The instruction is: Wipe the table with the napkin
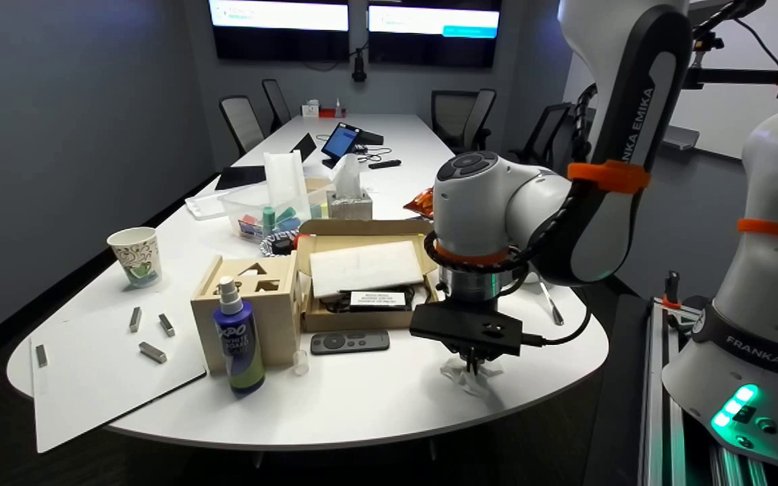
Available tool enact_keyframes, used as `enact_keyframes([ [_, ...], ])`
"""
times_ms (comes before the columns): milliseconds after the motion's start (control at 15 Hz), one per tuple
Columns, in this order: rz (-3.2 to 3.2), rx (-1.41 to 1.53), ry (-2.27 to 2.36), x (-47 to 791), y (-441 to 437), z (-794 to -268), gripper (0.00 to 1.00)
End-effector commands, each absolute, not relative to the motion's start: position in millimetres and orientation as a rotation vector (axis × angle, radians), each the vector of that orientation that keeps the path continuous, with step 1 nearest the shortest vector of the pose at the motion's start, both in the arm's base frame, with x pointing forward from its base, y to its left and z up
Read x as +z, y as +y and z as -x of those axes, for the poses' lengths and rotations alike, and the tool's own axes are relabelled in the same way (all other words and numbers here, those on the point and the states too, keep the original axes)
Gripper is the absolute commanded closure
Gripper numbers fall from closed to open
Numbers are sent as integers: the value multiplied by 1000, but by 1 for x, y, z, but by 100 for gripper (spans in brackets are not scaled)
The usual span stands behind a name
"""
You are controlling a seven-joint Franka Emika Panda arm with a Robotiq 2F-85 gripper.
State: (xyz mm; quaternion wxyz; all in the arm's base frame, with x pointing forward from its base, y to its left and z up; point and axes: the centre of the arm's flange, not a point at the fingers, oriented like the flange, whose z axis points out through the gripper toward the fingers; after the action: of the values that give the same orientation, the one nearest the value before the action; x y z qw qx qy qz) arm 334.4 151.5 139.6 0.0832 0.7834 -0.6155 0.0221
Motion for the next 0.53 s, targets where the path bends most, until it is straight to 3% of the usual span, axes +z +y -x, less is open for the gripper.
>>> enact_keyframes([
  [0, -2129, 84, -2004, 148, 142, -301, 99],
  [467, -1948, 207, -2169, 149, 126, -305, 99],
])
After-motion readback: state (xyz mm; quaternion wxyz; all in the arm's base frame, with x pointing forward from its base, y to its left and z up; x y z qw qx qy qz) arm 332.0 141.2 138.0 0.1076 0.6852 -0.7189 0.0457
